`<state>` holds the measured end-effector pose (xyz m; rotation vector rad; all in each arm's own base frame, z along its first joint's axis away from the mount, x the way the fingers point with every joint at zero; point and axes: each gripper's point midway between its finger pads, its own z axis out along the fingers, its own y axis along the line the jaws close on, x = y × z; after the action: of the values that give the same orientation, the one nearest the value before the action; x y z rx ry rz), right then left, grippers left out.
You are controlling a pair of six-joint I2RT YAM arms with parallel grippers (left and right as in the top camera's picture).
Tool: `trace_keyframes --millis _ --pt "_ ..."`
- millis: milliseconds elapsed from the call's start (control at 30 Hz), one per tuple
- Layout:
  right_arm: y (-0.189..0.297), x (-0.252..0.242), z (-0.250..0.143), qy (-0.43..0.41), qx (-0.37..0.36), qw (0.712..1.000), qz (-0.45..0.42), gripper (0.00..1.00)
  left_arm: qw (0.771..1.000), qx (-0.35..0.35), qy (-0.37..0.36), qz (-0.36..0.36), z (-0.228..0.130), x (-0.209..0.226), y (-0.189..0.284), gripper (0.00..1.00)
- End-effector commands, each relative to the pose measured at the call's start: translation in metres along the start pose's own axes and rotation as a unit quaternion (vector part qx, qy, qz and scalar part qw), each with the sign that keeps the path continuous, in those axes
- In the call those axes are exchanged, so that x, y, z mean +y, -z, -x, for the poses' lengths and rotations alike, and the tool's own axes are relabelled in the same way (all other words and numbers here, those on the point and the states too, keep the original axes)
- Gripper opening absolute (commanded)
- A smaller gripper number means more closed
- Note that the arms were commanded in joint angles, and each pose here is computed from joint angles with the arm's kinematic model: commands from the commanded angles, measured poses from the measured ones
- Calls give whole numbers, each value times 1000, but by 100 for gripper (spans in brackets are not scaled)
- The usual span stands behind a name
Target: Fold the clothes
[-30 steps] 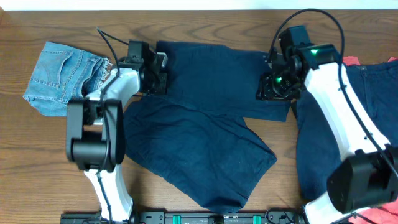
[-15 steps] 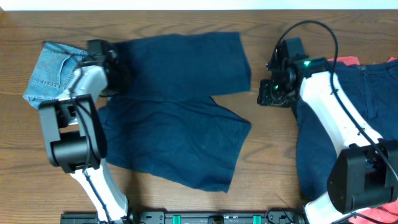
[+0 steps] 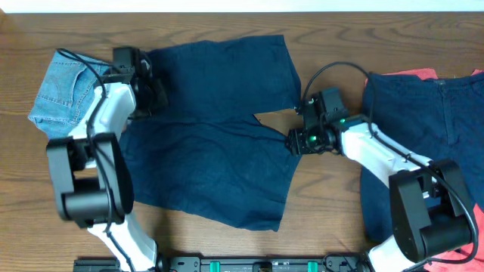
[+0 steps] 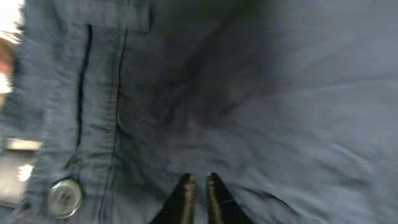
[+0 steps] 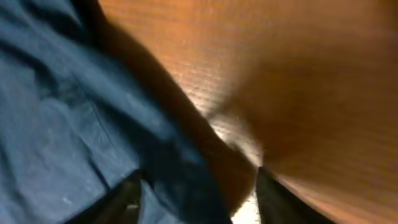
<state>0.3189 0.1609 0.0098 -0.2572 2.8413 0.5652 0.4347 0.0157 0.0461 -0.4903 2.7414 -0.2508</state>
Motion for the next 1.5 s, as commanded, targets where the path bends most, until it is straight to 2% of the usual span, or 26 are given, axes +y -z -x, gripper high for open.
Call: trace_keyframes --millis 0,67,100,300,333,400,433,500,533,700,833,967,1033,1167,1333,1400,1467 --pt "-8 1 -19 0 23 1000 6 27 1000 -24 -19 0 6 -1 33 15" --pt "-7 -5 -19 -5 22 1000 -5 4 1000 -18 -22 2 -1 -2 49 17" --pt "-6 -11 -14 -9 14 1000 -15 1 1000 -10 -21 4 -7 -1 56 17" --pt "20 -72 42 -76 -96 986 -112 0 998 66 -10 24 -51 8 79 17" --pt "25 -81 51 -82 -112 983 -118 1 997 77 -9 27 -56 9 79 23" --pt "33 -90 63 -95 -136 980 -108 2 995 96 -9 32 -65 12 79 25" --pt "35 -91 67 -98 -143 981 -90 11 994 105 -8 34 -69 13 80 25" --pt "38 -91 69 -91 -145 983 -72 42 992 120 -6 37 -76 14 81 25" --pt "41 -91 69 -90 -146 983 -64 49 991 129 -5 40 -81 15 82 25" --pt "79 -76 66 -101 -156 982 -16 52 982 180 -12 50 -105 21 91 25" --pt "113 -55 46 -103 -146 984 -5 55 973 220 -11 67 -124 28 99 25" --pt "125 -35 4 -117 -86 989 -4 59 964 244 -13 102 -141 44 95 28" --pt "122 -30 -22 -142 -35 989 -7 60 962 243 -17 121 -147 54 87 31" --pt "104 -32 -66 -203 45 978 -28 53 966 224 -19 129 -154 64 61 36" --pt "79 -46 -112 -276 100 954 -66 51 968 215 1 132 -174 74 36 36" --pt "69 -46 -124 -286 110 950 -56 51 968 212 9 133 -182 78 28 35" --pt "59 -40 -129 -286 110 952 -28 50 969 208 10 133 -188 81 20 26"
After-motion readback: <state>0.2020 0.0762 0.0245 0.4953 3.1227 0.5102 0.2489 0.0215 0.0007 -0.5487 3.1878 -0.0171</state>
